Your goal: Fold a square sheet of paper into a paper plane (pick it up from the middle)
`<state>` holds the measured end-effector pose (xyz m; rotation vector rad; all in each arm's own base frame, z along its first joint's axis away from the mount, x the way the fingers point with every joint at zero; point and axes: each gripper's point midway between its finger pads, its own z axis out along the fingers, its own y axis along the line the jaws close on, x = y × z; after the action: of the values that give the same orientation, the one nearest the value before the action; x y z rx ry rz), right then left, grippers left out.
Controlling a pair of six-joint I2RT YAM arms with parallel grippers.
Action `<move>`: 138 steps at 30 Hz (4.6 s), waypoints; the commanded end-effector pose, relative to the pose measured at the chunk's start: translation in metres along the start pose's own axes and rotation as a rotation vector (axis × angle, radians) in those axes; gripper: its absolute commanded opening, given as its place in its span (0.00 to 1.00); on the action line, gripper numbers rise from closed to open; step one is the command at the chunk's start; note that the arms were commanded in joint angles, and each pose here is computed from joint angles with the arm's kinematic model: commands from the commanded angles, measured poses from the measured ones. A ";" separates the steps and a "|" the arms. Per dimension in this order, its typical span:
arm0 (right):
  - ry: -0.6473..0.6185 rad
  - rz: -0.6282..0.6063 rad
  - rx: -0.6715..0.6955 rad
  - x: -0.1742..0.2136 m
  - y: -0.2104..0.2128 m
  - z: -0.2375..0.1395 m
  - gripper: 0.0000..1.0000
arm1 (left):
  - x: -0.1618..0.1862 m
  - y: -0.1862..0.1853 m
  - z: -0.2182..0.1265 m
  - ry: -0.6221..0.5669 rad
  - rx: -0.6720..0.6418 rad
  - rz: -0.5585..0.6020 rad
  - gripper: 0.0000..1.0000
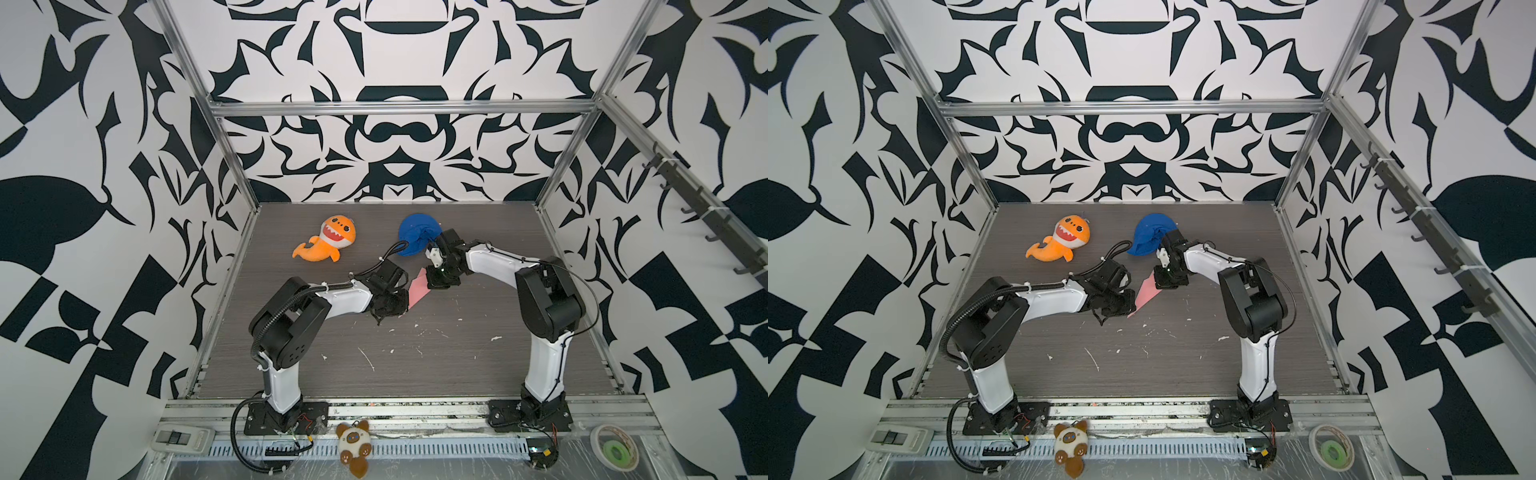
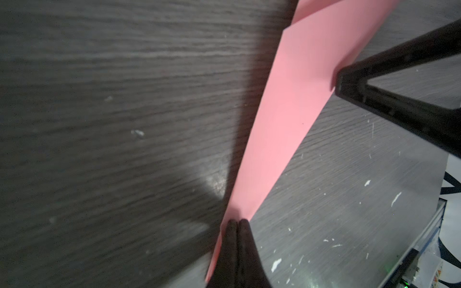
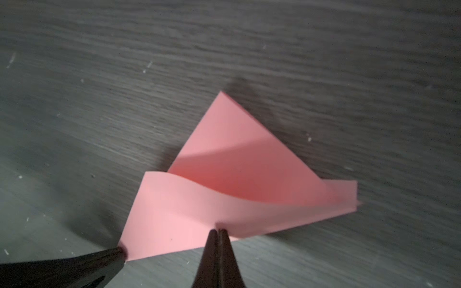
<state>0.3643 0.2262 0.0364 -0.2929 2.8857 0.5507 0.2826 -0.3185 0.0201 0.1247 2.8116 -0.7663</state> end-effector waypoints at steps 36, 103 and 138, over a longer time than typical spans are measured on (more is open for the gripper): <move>0.027 0.028 0.348 -0.025 -0.019 -0.006 0.01 | 0.047 0.061 0.019 0.148 -0.227 -0.032 0.00; -0.222 0.049 -0.004 -0.023 0.018 -0.056 0.18 | -0.009 -0.039 -0.056 -0.100 0.118 0.231 0.32; -0.172 0.058 -0.042 -0.018 0.019 -0.037 0.20 | -0.046 -0.028 0.002 -0.197 0.077 0.559 0.19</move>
<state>0.3676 0.2295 0.0758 -0.1496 2.7444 0.5993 0.3220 -0.3427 0.0446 0.7547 2.3648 -0.6860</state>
